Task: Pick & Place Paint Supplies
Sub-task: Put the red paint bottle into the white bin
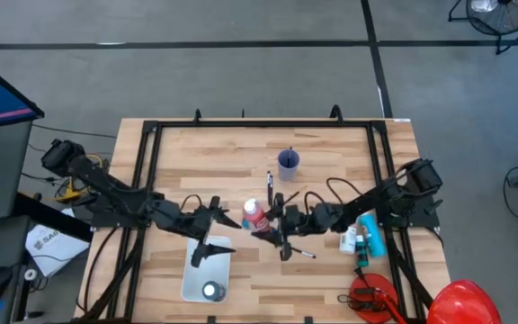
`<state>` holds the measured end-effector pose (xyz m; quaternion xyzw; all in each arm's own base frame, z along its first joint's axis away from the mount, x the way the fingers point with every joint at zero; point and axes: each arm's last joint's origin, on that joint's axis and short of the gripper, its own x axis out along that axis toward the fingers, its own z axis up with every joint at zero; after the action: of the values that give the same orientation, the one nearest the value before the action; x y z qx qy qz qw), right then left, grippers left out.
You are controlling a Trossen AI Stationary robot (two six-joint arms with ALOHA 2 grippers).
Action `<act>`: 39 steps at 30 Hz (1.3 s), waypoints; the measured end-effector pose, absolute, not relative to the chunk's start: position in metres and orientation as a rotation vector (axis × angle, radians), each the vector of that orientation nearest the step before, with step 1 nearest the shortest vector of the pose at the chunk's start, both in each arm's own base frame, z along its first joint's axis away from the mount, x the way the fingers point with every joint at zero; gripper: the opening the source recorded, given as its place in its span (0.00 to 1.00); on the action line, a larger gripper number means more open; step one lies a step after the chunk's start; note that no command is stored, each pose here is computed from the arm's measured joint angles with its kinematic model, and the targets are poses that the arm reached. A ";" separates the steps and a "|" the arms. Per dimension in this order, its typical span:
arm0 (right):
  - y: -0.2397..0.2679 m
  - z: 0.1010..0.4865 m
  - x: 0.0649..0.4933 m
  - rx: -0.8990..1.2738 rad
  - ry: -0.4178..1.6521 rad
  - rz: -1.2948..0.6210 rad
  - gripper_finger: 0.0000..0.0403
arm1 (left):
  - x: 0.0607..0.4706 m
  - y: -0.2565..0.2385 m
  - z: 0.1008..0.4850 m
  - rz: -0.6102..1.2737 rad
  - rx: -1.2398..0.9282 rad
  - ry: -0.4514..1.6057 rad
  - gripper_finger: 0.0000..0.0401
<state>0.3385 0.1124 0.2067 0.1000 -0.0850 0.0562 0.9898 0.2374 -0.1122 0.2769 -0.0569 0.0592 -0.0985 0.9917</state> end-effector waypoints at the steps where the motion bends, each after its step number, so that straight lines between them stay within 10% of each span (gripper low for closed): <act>1: 0.112 0.202 0.338 0.198 -0.175 0.112 0.45 | 0.238 -0.111 0.279 -0.196 -0.108 0.092 0.73; 39: 0.123 0.180 0.375 0.190 -0.145 0.136 0.46 | 0.269 -0.082 0.315 -0.131 -0.245 0.493 0.73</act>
<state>0.3747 0.1234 0.1796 0.0948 -0.0723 0.0678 0.9905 0.2687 -0.0824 0.3146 -0.1210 0.2433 -0.0647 0.9602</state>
